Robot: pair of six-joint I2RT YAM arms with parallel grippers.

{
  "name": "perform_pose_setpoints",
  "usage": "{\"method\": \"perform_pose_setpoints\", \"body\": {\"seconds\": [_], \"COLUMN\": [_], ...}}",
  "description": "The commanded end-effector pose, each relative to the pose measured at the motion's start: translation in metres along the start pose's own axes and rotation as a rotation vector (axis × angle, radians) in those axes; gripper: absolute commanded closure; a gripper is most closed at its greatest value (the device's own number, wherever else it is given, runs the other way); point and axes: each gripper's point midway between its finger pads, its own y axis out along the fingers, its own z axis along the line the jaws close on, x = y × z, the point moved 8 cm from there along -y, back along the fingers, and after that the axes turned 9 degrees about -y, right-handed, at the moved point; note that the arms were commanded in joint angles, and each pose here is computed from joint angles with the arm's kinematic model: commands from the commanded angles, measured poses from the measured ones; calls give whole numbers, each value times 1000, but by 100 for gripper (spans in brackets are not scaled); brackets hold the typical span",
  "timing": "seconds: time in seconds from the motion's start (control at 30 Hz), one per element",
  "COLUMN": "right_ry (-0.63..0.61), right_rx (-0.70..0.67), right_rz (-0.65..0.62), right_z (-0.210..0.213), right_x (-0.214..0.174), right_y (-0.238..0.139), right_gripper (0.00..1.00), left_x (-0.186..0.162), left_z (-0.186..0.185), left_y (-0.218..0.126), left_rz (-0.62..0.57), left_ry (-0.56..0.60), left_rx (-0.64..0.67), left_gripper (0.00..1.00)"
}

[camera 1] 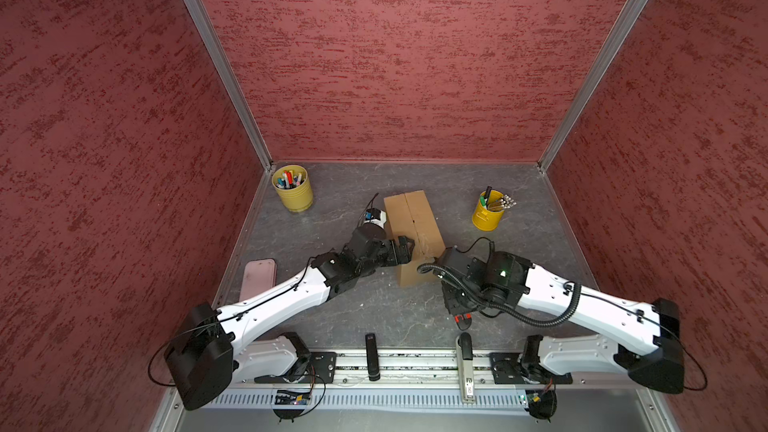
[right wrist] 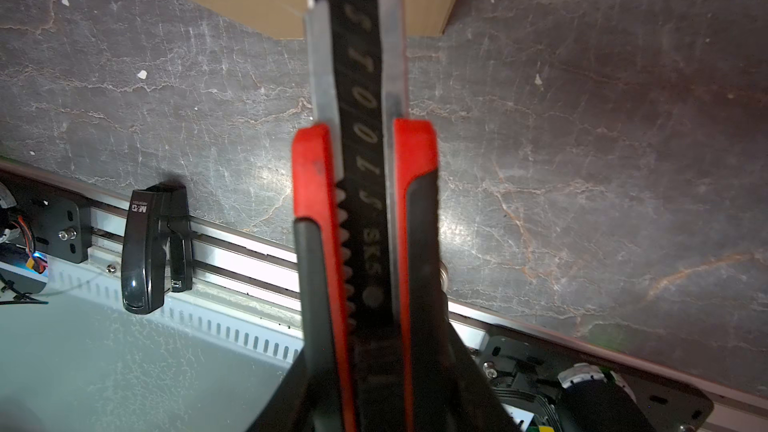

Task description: Unpack the express box

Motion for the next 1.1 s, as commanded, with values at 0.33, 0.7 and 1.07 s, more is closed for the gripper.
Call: {"method": "perform_pose_setpoints", "body": {"seconds": [0.33, 0.7, 1.07], "right_ry": [29, 32, 18], "right_rx": [13, 14, 8], "right_rz": [-13, -8, -17], "right_z": [-4, -5, -1], "right_x": [-7, -9, -4], "right_y": [-4, 1, -3], "right_gripper": [97, 97, 97], "left_x": [1, 1, 0], "left_z": [-5, -5, -6], "left_y": [-3, -3, -2], "left_rz": [-16, -15, -14], "left_ry": [-4, -3, -2], "left_rx": [-26, -28, -30], "left_gripper": [0, 0, 0]}}
